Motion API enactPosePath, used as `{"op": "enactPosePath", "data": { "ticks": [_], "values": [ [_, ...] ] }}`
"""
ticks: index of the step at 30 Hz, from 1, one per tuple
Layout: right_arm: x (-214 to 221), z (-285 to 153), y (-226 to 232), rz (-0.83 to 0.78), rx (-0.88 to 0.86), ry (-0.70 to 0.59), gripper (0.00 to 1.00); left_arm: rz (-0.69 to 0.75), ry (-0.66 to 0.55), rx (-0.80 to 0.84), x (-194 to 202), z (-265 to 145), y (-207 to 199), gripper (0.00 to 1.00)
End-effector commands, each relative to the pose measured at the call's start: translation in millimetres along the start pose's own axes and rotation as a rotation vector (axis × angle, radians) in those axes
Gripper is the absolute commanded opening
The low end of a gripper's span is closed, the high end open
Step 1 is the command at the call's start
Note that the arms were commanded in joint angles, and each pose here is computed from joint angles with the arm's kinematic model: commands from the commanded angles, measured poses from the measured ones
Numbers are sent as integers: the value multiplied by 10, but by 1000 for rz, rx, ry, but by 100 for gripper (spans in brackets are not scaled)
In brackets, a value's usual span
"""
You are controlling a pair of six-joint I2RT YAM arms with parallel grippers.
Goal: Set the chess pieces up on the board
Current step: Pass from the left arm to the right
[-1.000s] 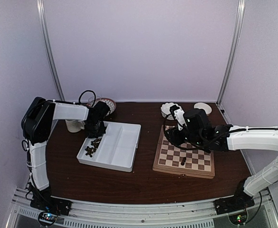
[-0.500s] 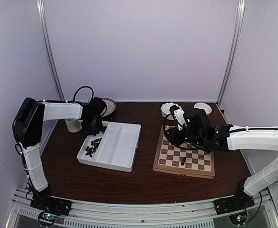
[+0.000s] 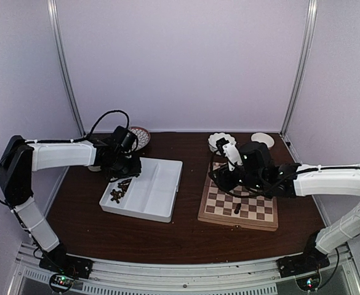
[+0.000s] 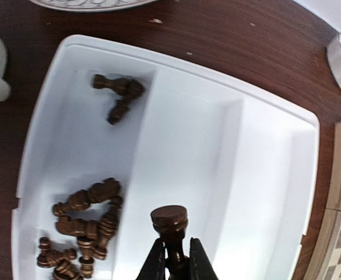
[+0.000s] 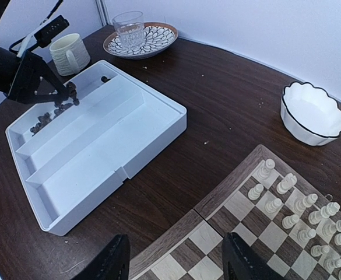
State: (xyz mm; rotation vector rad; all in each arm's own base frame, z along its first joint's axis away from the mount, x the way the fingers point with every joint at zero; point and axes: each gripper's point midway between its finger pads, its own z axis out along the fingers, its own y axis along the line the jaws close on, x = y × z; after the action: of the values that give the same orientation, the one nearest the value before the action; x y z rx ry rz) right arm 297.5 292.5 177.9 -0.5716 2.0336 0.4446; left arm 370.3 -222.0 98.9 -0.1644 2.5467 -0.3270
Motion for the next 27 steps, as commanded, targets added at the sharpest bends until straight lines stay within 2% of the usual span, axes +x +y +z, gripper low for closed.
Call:
{"op": "enactPosePath", "data": {
  "ticks": [1, 7, 11, 18, 20, 27],
  "values": [
    [-109, -64, 100, -1, -68, -50, 56, 81, -27, 192, 11, -57, -489, 3],
    [-96, -65, 263, -1, -164, -57, 57, 256, 10, 358, 216, -196, -1009, 4],
    [-103, -86, 421, -5, -259, -72, 57, 372, 39, 535, 357, -350, -1288, 6],
    [-152, -235, 653, 16, -420, -153, 60, 454, 89, 839, 575, -639, -1657, 5],
    [-160, -275, 677, 32, -448, -174, 60, 477, 69, 905, 588, -749, -1750, 5],
    [-220, -434, 824, 48, -579, -236, 61, 553, 37, 1039, 710, -1062, -1929, 6]
  ]
}}
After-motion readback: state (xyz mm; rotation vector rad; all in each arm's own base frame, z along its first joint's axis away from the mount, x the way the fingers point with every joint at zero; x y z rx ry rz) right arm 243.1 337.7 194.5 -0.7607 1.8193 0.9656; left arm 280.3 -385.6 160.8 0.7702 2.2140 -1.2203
